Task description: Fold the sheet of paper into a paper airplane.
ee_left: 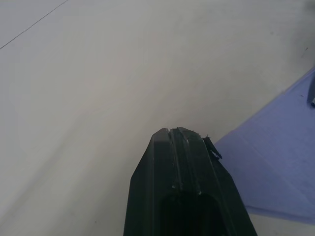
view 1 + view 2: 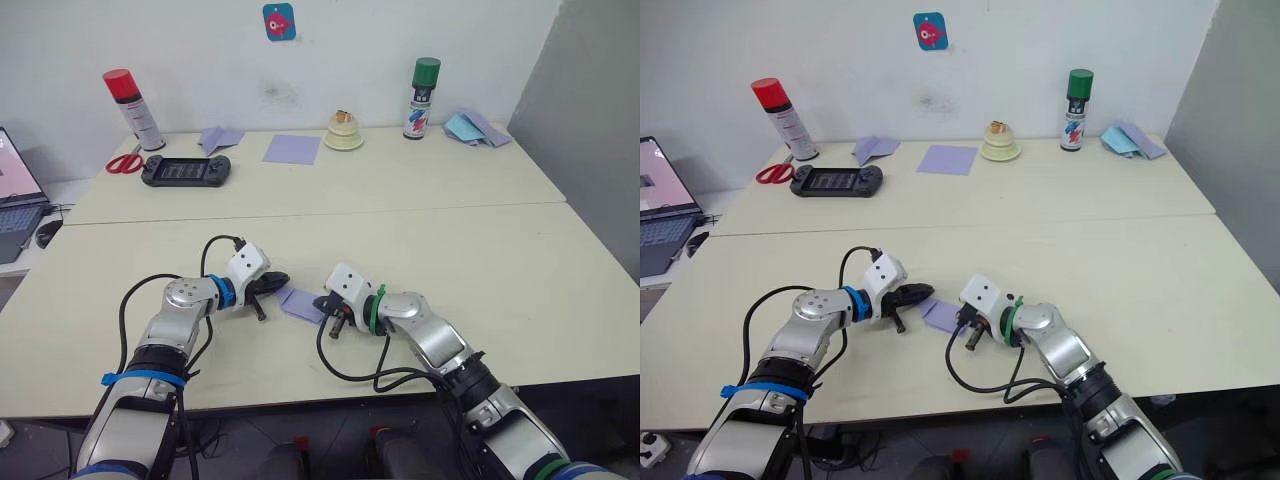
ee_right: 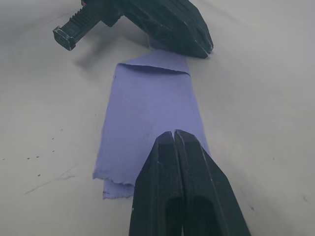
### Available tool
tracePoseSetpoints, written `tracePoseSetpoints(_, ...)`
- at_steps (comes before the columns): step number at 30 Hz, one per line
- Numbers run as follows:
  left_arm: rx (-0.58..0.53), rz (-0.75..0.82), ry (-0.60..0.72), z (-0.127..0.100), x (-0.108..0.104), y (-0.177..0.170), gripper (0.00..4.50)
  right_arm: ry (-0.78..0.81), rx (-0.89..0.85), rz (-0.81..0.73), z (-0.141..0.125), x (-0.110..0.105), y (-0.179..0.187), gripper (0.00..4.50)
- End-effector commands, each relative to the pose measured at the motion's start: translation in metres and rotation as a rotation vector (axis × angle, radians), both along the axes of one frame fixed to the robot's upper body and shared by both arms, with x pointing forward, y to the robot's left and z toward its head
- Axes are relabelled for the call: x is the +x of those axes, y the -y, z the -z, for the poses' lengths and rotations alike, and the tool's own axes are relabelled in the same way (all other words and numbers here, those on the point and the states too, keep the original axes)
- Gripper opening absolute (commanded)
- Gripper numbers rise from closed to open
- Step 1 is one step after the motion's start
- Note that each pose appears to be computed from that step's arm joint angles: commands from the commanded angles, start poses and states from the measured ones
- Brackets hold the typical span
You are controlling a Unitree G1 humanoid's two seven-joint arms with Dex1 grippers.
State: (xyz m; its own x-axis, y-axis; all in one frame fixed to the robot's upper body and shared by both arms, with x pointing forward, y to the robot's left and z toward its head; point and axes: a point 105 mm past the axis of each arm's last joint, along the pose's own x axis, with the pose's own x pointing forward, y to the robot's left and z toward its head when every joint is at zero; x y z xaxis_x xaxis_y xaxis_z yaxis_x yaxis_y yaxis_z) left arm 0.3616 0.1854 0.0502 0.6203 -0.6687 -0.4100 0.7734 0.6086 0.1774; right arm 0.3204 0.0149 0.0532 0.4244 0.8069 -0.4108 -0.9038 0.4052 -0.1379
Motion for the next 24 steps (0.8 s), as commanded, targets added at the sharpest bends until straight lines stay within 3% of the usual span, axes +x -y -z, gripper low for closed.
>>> tracePoseSetpoints(1,0.061,-0.178,-0.250,0.052,-0.026,-0.049,0.00,-0.037,-0.063,0.016,0.017,0.000,0.008,0.03)
tracePoseSetpoints(14,-0.032,-0.330,-0.236,0.024,-0.012,-0.080,0.00,-0.043,-0.071,-0.008,0.020,-0.004,0.003,0.03)
tracePoseSetpoints(24,-0.135,-0.336,-0.316,0.020,-0.015,-0.074,0.00,-0.036,-0.069,-0.015,0.018,-0.003,0.001,0.03)
